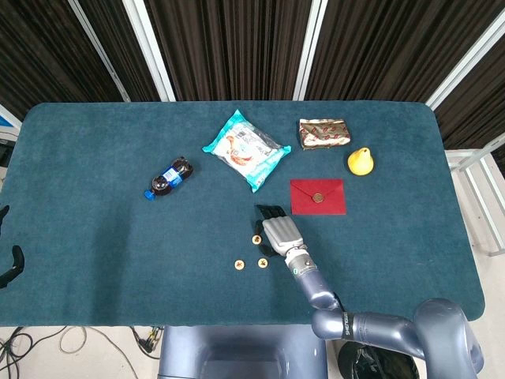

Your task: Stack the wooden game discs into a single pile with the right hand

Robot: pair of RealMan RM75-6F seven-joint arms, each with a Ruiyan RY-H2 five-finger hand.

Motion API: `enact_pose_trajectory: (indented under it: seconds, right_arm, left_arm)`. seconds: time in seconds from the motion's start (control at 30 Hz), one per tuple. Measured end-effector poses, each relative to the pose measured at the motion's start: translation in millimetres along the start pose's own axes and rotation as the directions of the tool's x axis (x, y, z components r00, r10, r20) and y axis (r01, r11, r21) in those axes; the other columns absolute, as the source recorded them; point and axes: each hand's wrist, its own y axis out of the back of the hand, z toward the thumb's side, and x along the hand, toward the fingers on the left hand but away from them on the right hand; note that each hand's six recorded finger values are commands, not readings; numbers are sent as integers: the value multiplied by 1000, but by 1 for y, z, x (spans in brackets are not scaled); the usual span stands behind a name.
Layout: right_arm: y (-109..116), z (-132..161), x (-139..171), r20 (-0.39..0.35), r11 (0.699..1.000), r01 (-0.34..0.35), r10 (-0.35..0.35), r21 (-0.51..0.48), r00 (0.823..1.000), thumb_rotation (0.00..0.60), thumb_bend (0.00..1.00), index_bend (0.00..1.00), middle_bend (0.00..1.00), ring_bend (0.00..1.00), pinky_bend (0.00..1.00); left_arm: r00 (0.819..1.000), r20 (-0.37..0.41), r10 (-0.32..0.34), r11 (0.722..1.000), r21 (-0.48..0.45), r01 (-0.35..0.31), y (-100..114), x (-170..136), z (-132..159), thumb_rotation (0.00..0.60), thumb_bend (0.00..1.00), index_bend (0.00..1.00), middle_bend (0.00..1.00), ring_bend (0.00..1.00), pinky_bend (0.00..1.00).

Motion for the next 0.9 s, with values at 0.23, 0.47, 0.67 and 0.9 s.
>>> enact_pose_trajectory:
  seconds: [0.23,0.47,0.67,0.9]
  right_arm:
    - [-1,1,0,-4,1000,0,0,-1,1000,600,437,472,0,0,0]
    - [-1,3,0,-9,1000,-2,2,0,1000,600,436,490,0,0,0]
    - [-2,4,1,-15,1000,-3,3,-1,1000,600,437,523,0,0,0]
    - [0,4,1,-17,1000,-1,1,-6,1000,600,436,527,0,0,0]
  left_arm:
    - [1000,1,1,1000,-1,-1,0,0,0,600,581,69,0,0,0]
    - [1000,0,1,1000,-1,-1,0,0,0,600,582,69,0,0,0]
    - [1000,0,2,1000,-1,-2,0,0,0,600,582,70,0,0,0]
    - [1000,0,2,1000,-1,-2,0,0,0,600,582,70,0,0,0]
